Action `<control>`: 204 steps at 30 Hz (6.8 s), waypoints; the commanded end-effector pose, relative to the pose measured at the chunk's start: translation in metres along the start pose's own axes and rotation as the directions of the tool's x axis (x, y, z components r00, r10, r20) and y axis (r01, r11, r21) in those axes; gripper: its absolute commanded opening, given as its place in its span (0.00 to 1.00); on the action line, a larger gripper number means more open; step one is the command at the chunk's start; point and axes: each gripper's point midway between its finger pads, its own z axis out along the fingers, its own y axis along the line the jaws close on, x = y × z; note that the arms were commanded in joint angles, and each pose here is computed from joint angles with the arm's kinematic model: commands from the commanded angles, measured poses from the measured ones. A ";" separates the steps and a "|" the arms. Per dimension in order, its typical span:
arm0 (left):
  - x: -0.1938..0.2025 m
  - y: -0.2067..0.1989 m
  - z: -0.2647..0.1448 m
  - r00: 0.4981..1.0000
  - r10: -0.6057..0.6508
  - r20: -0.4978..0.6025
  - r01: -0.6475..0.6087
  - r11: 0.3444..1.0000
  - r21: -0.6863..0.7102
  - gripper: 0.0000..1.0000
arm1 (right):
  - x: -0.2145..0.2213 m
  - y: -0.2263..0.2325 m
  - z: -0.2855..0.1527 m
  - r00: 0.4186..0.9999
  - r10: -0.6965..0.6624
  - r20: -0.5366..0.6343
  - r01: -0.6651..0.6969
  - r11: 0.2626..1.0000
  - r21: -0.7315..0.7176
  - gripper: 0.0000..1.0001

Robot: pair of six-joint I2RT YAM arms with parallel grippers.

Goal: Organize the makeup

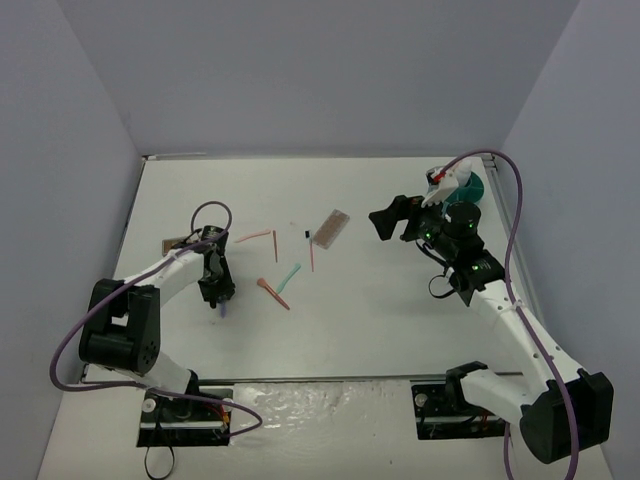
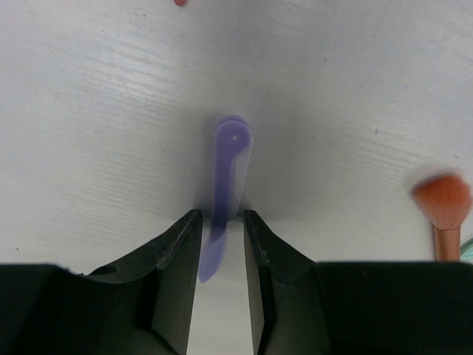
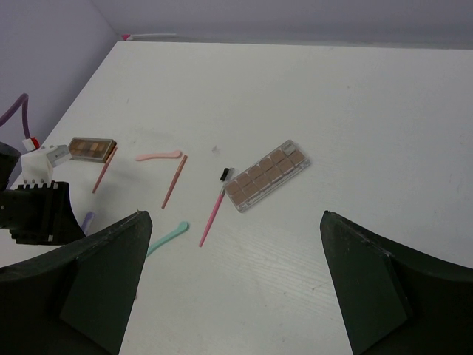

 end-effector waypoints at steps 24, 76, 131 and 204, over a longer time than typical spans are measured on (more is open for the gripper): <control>-0.025 -0.054 -0.083 0.932 0.128 0.338 -0.191 0.969 0.159 0.00 | -0.025 0.047 0.000 1.000 -0.007 0.024 0.012 0.974 -0.225 0.95; -0.022 -0.223 -0.257 0.530 0.212 0.821 -0.761 0.547 0.350 0.47 | 0.016 0.147 0.060 0.987 0.055 -0.151 -0.112 0.910 -0.398 0.00; -0.102 -0.021 -0.196 0.758 0.157 0.633 -0.259 0.963 0.071 0.97 | -0.111 -0.271 0.042 0.977 -0.143 0.159 -0.027 0.654 0.756 0.00; -0.191 -0.135 -0.015 0.502 0.792 0.347 -0.865 0.468 0.181 0.57 | -0.035 -0.055 0.009 0.987 0.124 0.104 -0.133 0.987 0.088 0.96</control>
